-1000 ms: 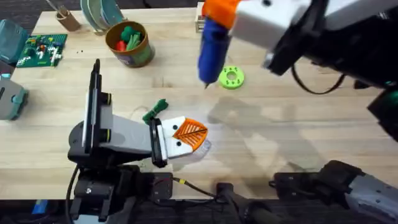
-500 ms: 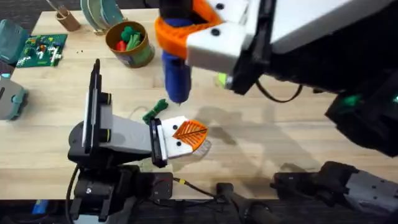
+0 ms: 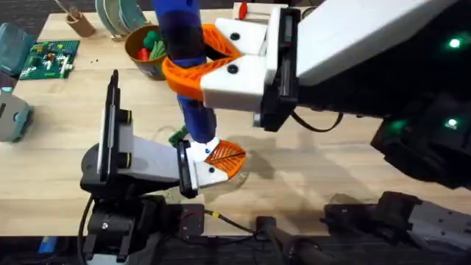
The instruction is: Pick up the gripper from the table and insert it into the empty holder that is missing its gripper. Then pick up a screw, insert it into the mounting hole, and use the screwdriver to tighten it. Finally, clean up the table by picking up the vegetable and placing it into the bucket.
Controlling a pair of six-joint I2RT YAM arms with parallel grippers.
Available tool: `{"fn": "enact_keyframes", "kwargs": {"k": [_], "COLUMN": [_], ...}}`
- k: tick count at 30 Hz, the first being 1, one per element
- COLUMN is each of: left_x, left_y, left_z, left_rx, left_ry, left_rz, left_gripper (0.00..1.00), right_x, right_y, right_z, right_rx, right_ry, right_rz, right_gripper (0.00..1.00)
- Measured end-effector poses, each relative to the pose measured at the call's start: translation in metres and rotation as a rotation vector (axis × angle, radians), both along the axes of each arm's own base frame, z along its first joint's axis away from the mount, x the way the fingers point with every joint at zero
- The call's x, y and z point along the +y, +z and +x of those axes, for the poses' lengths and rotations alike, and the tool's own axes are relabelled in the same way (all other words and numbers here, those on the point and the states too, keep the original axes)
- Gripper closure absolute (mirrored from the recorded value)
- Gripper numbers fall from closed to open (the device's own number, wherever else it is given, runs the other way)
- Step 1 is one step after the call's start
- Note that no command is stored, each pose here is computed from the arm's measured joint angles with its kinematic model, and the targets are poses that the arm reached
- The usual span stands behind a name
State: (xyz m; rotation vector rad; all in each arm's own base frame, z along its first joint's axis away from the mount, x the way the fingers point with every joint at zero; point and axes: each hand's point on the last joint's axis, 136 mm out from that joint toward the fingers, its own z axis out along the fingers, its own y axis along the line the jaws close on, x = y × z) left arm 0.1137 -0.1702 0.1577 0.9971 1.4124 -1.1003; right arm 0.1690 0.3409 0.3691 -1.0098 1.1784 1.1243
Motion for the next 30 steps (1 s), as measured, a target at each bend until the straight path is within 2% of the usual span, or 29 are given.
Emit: {"fn": "enact_keyframes", "kwargs": {"k": [10,30], "left_x": [0.0,0.0], "left_y": [0.0,0.0], "left_z": [0.0,0.0], "left_rx": [0.0,-0.001], "left_ry": [0.0,0.0], "left_rz": [0.0,0.0], "left_gripper": [0.985,0.985], "right_x": [0.006,0.007], "right_y": [-0.013,-0.016], "right_z": [0.003,0.004], "right_rx": [0.025,0.03], "right_ry": [0.008,0.012], "right_rz": [-0.032,-0.039], "right_gripper": [0.991,0.991]}}
